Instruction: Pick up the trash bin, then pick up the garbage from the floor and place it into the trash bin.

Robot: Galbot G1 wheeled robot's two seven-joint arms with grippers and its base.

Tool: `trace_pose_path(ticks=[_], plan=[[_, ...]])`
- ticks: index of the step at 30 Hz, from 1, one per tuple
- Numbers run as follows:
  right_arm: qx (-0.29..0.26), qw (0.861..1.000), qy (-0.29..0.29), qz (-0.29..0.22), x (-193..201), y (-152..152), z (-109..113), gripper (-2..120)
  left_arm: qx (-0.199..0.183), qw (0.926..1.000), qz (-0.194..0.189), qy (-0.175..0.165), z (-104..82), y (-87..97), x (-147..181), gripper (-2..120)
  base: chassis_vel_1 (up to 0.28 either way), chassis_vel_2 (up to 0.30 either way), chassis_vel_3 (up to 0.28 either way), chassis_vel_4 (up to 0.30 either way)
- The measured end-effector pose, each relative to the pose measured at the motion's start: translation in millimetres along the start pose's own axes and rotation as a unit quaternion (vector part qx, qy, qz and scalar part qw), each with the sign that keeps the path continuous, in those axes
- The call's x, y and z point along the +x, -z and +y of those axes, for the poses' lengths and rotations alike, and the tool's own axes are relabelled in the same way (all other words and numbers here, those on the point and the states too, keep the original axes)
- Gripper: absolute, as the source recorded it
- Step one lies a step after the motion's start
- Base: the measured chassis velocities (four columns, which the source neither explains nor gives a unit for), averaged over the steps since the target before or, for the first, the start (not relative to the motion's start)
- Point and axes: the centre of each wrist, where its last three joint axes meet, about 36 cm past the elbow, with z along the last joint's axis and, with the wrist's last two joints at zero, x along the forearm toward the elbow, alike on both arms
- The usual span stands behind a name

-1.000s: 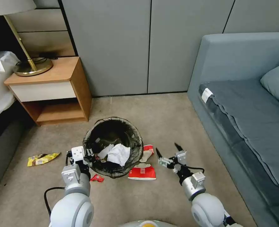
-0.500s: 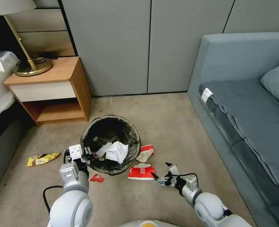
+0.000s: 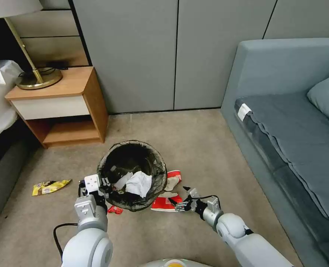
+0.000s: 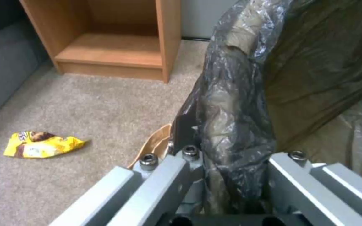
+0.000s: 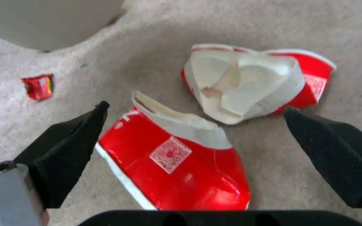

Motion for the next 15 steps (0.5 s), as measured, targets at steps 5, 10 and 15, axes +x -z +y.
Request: trace_pose_path(ticks=[5,10,15], plan=[[-0.010,1.000,-0.007,0.015,-8.9,-14.6,-1.9,100,-0.001,1.0000,0.002,-0.001,-1.3,-1.6,0.9,0,0.000,0.000,0.000,0.000],[-0.002,1.000,-0.011,0.025,-10.9,-29.2,1.0,100,-0.003,1.0000,0.002,0.001,0.1,-1.8,0.8,0,0.000,0.000,0.000,0.000],[0.000,1.000,-0.018,0.022,-12.7,-37.1,-2.0,95,-0.003,1.0000,0.002,0.001,0.1,-2.4,1.2,0,0.000,0.000,0.000,0.000]])
